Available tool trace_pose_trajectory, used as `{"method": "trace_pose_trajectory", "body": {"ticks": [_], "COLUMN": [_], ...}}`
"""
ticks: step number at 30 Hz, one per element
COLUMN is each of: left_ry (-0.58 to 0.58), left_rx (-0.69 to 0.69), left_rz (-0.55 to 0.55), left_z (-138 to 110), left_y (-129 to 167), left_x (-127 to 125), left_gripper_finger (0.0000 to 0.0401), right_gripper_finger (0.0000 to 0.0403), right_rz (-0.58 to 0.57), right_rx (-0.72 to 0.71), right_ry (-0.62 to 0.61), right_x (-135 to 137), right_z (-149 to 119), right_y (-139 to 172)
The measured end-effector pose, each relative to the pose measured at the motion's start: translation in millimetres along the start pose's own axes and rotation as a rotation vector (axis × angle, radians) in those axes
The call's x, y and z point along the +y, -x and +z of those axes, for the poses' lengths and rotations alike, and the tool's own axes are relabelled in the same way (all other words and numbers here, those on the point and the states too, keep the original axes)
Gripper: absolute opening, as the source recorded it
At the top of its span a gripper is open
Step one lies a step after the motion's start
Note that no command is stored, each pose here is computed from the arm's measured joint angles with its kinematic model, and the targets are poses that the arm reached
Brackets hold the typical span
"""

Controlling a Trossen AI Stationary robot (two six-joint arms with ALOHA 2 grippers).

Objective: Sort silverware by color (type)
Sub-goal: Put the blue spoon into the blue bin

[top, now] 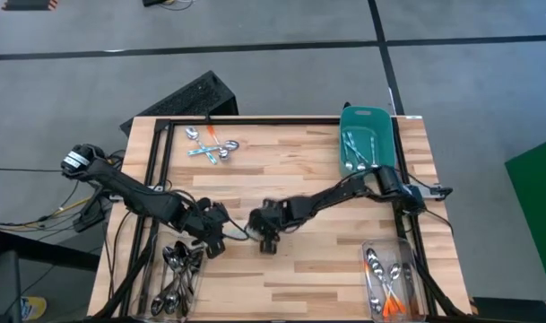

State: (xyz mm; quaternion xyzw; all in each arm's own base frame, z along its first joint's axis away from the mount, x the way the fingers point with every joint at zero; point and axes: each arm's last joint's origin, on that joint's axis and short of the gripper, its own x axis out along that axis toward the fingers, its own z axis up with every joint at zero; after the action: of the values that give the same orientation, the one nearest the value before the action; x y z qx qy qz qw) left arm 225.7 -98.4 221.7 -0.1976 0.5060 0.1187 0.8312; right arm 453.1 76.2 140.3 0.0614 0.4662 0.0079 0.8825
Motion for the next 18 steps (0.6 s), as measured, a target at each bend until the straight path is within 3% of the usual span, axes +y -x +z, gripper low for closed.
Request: {"method": "trace_pose_trajectory", "body": {"ticks": [6, 11, 18], "left_ry": [0.075, 0.149, 0.261], "left_rx": [-0.198, -0.381, -0.545], "left_rz": [0.006, 0.038, 0.101], "left_z": [15.5, 23.5, 27.6], "left_y": [36.6, 69.6, 95.7], "left_x": [22.5, 47.1, 72.6], "left_gripper_finger": [0.0146, 0.0146, 0.0146], "right_gripper_finger": [0.0012, 0.0012, 0.0012], "right_rz": [-0.147, -0.214, -0.354], "right_rx": [0.061, -0.008, -0.140], "right_ry": [-0.034, -0.157, -0.433], "right_x": [-34.8, -76.0, -132.5], "right_z": [15.0, 16.4, -29.0], "right_y": [72.2, 132.5, 214.6]}}
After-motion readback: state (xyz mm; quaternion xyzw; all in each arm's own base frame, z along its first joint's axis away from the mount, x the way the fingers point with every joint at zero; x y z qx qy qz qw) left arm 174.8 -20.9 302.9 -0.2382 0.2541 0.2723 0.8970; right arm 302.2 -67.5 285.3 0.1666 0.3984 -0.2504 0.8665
